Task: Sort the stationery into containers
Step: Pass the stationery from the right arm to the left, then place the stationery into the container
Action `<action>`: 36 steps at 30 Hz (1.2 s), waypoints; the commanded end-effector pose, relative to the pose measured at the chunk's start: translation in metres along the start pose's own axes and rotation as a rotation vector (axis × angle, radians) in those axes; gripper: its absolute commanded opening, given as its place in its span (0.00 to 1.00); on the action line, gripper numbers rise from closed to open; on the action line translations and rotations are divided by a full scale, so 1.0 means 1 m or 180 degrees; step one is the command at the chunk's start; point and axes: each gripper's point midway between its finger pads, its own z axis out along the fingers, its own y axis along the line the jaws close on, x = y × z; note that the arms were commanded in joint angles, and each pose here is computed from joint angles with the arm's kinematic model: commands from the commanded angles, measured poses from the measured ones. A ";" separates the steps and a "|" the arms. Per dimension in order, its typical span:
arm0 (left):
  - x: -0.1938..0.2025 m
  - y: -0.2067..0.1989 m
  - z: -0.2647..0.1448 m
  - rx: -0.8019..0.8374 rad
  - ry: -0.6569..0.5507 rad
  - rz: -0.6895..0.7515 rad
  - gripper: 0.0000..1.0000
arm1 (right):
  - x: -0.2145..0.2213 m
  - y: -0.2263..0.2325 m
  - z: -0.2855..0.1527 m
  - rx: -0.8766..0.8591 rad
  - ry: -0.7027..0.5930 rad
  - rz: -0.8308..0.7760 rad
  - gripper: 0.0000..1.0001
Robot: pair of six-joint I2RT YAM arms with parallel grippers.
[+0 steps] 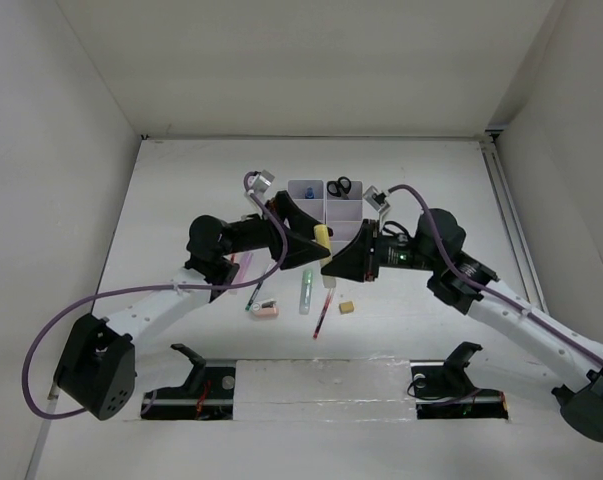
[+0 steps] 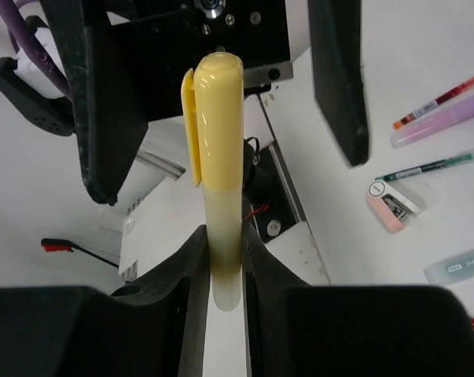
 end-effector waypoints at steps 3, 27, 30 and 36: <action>-0.008 -0.023 -0.002 0.0204 -0.0028 0.0261 0.65 | -0.033 0.027 0.007 -0.0262 -0.0251 -0.0287 0.00; -0.097 0.132 -0.020 -0.2384 -0.0597 0.1290 0.00 | -0.045 -0.082 -0.088 0.2197 -0.1326 0.0052 1.00; -0.105 0.165 -0.028 -0.2722 -0.0747 0.1441 0.00 | -0.037 -0.073 -0.103 0.2190 -0.1328 -0.0024 1.00; -0.094 0.216 -0.033 -0.3002 -0.0712 0.1551 0.00 | -0.027 -0.055 -0.129 0.2173 -0.1395 -0.0082 1.00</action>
